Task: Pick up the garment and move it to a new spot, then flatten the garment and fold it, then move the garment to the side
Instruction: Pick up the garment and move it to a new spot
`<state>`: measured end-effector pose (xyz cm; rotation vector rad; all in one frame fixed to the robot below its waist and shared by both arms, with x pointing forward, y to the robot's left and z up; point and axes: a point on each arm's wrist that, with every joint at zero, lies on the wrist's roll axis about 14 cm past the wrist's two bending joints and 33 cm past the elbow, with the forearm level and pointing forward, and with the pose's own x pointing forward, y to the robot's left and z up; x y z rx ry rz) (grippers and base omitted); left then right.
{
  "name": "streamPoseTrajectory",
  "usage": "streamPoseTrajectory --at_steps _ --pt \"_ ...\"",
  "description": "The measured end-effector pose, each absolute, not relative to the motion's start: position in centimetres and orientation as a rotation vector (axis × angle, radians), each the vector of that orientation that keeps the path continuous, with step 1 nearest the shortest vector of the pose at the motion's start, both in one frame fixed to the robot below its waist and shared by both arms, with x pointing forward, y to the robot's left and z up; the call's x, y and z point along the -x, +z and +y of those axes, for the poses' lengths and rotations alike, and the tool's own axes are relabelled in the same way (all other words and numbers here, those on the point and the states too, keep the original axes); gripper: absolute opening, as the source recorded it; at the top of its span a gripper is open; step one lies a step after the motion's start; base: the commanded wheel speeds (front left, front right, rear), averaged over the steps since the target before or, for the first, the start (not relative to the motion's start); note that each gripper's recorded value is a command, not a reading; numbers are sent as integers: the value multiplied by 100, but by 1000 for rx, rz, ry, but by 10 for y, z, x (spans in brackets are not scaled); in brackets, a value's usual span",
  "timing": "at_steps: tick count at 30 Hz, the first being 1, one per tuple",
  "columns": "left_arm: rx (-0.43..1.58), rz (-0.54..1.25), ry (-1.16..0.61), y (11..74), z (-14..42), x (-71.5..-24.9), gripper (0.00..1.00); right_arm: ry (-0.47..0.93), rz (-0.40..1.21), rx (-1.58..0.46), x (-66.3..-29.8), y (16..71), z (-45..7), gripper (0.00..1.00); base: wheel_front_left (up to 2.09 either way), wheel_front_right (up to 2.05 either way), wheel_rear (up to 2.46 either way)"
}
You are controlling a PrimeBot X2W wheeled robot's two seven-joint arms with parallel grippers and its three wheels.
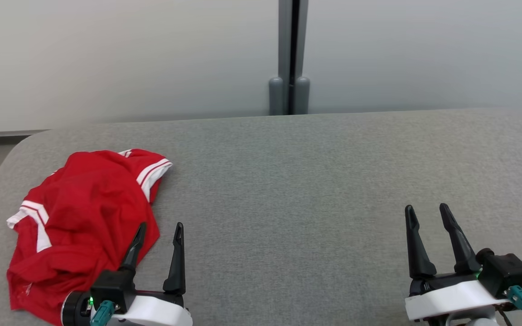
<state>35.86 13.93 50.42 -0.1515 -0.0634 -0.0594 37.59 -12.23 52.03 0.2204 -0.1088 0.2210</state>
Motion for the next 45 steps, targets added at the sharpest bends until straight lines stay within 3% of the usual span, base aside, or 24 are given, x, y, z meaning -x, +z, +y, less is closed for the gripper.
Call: streamPoseTrajectory --at_steps 10,30,45 --pt "144 -81 74 506 181 -341 100 370 -80 -239 -379 517 -71 100 0 0 0" --pt "118 -110 428 505 281 -258 100 732 -11 -279 -366 514 52 100 0 0 0" --pt "97 -97 403 506 285 -280 100 658 -17 -279 -384 509 31 100 0 0 0"
